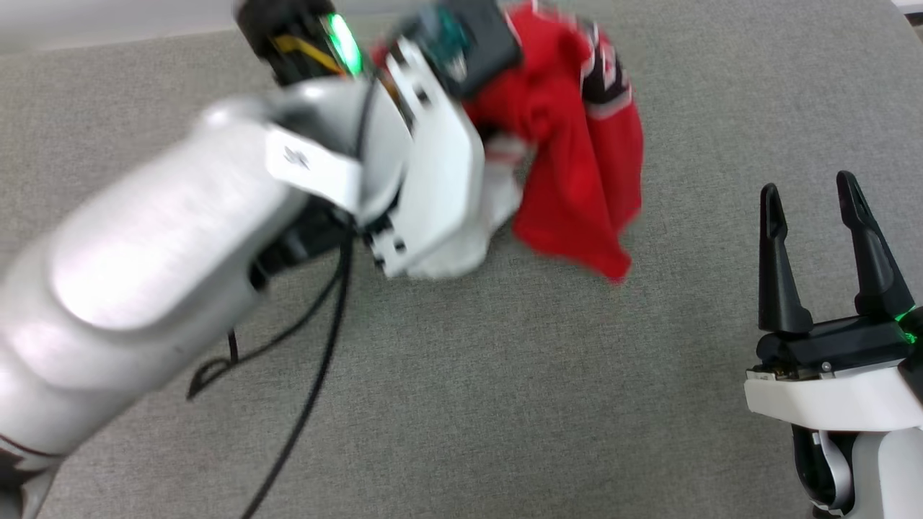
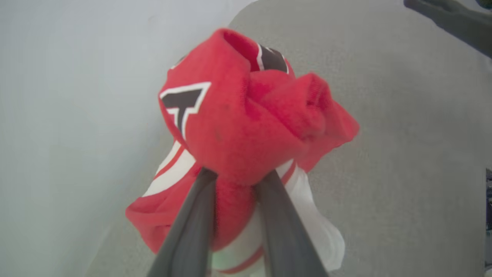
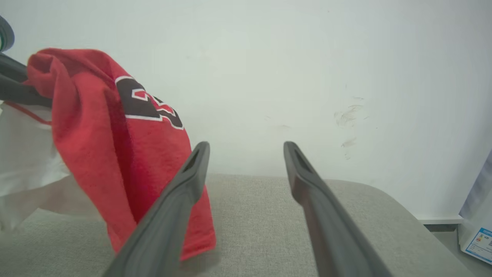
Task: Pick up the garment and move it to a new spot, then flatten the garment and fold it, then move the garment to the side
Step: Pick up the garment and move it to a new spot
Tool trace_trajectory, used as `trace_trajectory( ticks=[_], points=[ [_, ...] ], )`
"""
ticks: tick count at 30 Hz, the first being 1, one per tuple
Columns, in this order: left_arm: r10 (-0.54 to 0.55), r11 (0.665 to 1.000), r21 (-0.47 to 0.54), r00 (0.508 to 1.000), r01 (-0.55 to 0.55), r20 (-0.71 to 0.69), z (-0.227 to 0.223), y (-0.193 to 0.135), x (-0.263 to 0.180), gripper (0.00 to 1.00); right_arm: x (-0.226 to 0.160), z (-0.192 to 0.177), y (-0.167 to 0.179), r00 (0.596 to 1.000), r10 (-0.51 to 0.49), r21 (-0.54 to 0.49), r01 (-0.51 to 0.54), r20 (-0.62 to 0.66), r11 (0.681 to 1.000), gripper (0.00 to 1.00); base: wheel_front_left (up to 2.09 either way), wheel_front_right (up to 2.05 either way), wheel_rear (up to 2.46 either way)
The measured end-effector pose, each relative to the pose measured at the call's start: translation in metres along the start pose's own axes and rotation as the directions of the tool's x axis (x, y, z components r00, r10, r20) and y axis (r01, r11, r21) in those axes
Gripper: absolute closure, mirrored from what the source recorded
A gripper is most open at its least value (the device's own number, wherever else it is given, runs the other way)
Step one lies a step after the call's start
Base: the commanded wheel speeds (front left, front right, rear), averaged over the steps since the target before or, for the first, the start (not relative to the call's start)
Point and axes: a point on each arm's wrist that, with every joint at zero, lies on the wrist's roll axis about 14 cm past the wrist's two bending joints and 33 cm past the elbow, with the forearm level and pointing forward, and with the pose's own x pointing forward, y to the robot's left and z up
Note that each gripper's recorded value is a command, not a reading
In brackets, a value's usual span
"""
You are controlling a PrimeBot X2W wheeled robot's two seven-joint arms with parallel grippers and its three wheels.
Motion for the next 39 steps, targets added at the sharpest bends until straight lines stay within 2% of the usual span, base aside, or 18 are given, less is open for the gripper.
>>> trace_trajectory(
  ticks=[4, 9, 12, 17, 22, 26, 27, 28, 32, 35, 37, 39],
  points=[
    [-0.071, 0.997, -0.012, 0.993, 0.070, -0.090, -0.036, -0.026, 0.007, 1.00, 0.000, 0.000, -0.001, 1.000, -0.002, 0.001, 0.002, 0.000, 1.000, 0.00, 0.00, 0.00, 0.00],
    [-0.116, 0.991, -0.094, 0.974, 0.099, -0.193, -0.087, -0.044, 0.005, 1.00, 0.004, -0.003, 0.008, 1.000, 0.021, 0.013, -0.021, 0.001, 1.000, 0.00, 0.00, 0.00, 0.00],
    [-0.142, 0.981, -0.162, 0.958, 0.103, -0.248, -0.119, -0.055, 0.001, 1.00, 0.006, -0.004, 0.014, 0.999, 0.036, 0.021, -0.036, 0.000, 0.999, 0.00, 0.00, 0.00, 0.00],
    [-0.215, 0.947, -0.299, 0.926, 0.120, -0.310, -0.167, -0.089, -0.001, 1.00, 0.006, -0.006, 0.017, 0.999, 0.044, 0.026, -0.044, -0.004, 0.999, 0.00, 0.00, 0.00, 0.00],
    [-0.263, 0.913, -0.391, 0.904, 0.120, -0.336, -0.193, -0.114, -0.001, 1.00, 0.006, -0.006, 0.017, 0.999, 0.043, 0.023, -0.043, -0.006, 0.999, 0.00, 0.00, 0.00, 0.00],
    [-0.256, 0.914, -0.391, 0.905, 0.111, -0.340, -0.196, -0.117, 0.000, 1.00, 0.004, -0.004, 0.017, 0.999, 0.044, 0.019, -0.044, -0.004, 0.999, 0.00, 0.00, 0.00, 0.00],
    [-0.245, 0.915, -0.389, 0.912, 0.106, -0.329, -0.195, -0.117, 0.000, 0.87, 0.004, -0.003, 0.017, 0.999, 0.044, 0.019, -0.044, -0.002, 0.999, 0.00, 0.00, 0.00, 0.00],
    [-0.234, 0.918, -0.384, 0.919, 0.101, -0.319, -0.193, -0.116, 0.000, 0.00, 0.003, -0.002, 0.017, 0.999, 0.044, 0.020, -0.044, 0.000, 0.999, 0.00, 0.00, 0.00, 0.00],
    [-0.162, 0.935, -0.345, 0.962, 0.078, -0.221, -0.173, -0.109, 0.000, 0.00, -0.005, 0.003, 0.019, 0.999, 0.049, 0.027, -0.049, 0.002, 0.998, 0.00, 0.00, 0.00, 0.00],
    [-0.038, 0.943, -0.331, 0.997, 0.015, -0.062, -0.140, -0.090, -0.004, 0.00, -0.010, 0.009, 0.021, 0.999, 0.052, 0.031, -0.052, 0.010, 0.998, 0.00, 0.00, 0.00, 0.00],
    [0.055, 0.947, -0.318, 0.998, -0.045, 0.023, -0.123, -0.077, -0.011, 0.00, -0.015, 0.012, 0.021, 0.999, 0.052, 0.033, -0.053, 0.013, 0.998, 0.00, 0.00, 0.00, 0.00],
    [0.162, 0.937, -0.328, 0.982, -0.122, 0.097, -0.111, -0.063, -0.024, 0.00, -0.019, 0.015, 0.023, 0.998, 0.055, 0.036, -0.056, 0.016, 0.998, 0.00, 0.00, 0.00, 0.00]
  ],
)
